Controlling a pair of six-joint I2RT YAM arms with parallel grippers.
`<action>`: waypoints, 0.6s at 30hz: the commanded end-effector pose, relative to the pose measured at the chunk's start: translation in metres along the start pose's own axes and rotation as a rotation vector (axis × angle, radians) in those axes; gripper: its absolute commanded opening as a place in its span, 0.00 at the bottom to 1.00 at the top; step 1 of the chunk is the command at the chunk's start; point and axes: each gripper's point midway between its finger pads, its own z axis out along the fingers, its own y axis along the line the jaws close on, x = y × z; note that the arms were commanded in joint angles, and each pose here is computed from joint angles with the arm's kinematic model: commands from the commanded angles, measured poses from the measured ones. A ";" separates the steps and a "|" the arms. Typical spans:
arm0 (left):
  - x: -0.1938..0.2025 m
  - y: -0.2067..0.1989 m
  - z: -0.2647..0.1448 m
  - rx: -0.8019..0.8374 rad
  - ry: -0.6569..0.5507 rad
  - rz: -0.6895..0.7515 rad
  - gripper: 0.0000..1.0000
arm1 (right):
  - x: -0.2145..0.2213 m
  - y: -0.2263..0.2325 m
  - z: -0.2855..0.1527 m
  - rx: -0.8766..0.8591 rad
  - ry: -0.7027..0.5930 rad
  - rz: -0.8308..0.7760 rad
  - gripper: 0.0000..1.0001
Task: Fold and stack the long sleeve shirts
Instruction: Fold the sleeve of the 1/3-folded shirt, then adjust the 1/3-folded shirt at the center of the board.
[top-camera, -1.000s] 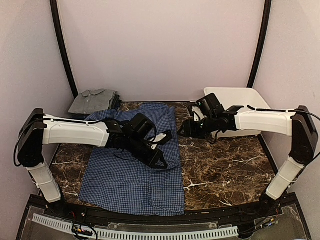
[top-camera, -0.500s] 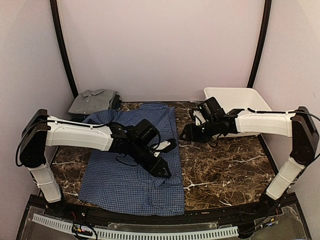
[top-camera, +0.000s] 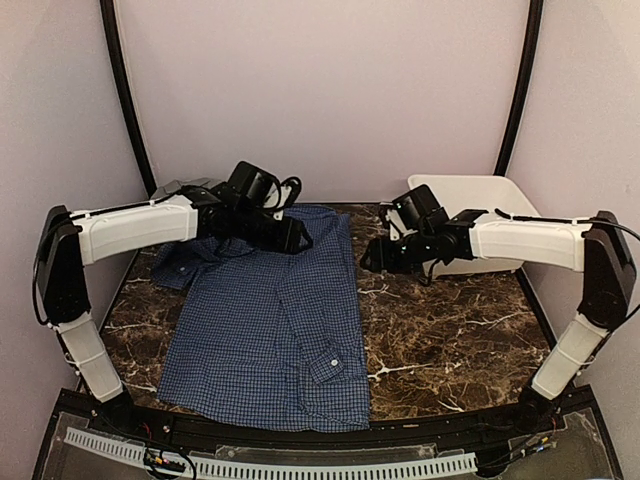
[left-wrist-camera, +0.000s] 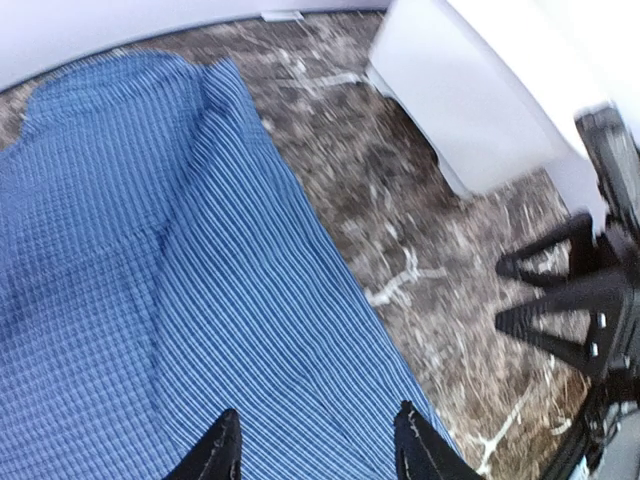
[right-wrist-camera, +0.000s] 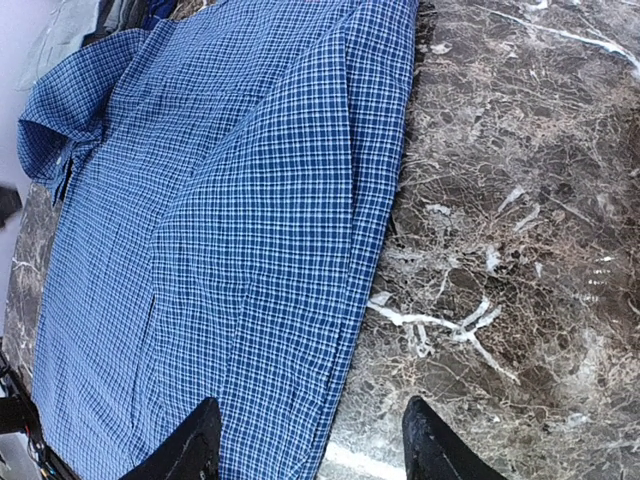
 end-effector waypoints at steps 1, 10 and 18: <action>-0.046 0.042 0.011 -0.118 -0.099 0.009 0.49 | -0.013 0.002 0.011 0.001 -0.024 -0.030 0.58; -0.093 0.098 0.073 -0.085 -0.131 -0.026 0.43 | -0.018 0.019 0.038 -0.033 0.002 -0.056 0.50; -0.093 0.119 0.130 -0.056 -0.097 -0.033 0.42 | 0.006 0.028 0.063 -0.043 0.077 -0.082 0.43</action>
